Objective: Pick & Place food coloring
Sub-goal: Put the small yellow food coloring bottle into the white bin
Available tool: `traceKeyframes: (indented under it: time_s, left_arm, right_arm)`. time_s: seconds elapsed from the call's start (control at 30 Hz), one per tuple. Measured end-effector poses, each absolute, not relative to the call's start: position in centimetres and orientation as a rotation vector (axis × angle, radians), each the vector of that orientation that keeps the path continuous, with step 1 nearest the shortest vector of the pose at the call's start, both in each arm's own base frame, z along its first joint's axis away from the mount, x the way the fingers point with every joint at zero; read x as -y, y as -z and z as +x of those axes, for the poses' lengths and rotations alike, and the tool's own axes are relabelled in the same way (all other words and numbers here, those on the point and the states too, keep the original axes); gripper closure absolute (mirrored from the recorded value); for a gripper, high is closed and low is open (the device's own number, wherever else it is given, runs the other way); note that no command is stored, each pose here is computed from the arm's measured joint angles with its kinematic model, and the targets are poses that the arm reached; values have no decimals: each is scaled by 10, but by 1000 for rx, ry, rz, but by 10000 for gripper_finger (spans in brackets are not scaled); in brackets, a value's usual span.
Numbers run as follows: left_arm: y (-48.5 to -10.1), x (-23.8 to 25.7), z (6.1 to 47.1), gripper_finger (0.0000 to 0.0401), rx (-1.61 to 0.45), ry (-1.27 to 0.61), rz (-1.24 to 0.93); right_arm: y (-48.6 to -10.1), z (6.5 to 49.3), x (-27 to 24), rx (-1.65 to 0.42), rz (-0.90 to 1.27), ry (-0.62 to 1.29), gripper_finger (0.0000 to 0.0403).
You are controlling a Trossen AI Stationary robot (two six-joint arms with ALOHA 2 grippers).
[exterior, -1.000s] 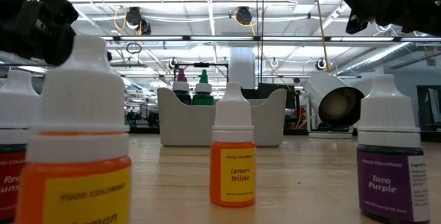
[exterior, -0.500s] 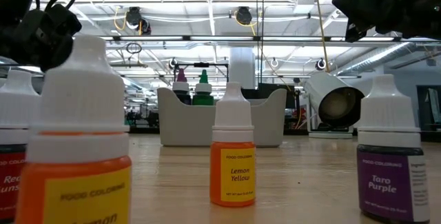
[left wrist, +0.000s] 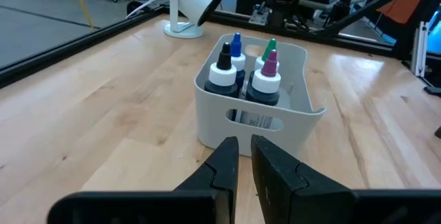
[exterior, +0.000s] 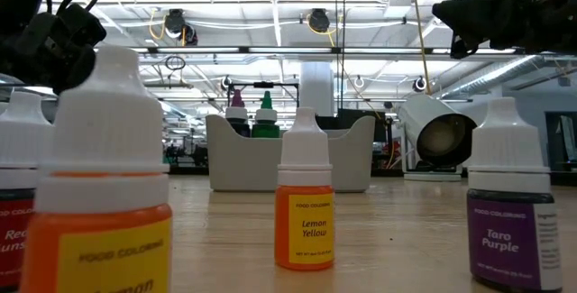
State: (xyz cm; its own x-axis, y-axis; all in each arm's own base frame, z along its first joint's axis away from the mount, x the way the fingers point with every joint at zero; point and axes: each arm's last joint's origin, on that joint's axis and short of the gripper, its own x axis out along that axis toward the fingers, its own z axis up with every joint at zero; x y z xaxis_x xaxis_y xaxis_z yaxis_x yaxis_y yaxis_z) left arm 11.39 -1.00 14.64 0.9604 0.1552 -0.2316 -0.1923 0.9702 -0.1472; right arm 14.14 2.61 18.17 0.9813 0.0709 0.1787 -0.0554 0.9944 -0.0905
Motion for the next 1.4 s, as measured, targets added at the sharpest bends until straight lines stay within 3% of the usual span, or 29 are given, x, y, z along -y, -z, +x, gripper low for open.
traceKeyframes:
  time_s: [1.4]
  left_arm:
    - [-147,7,114,354,-199,-273,-120]
  right_arm:
    - [-176,145,-27,137,-41,-66,403]
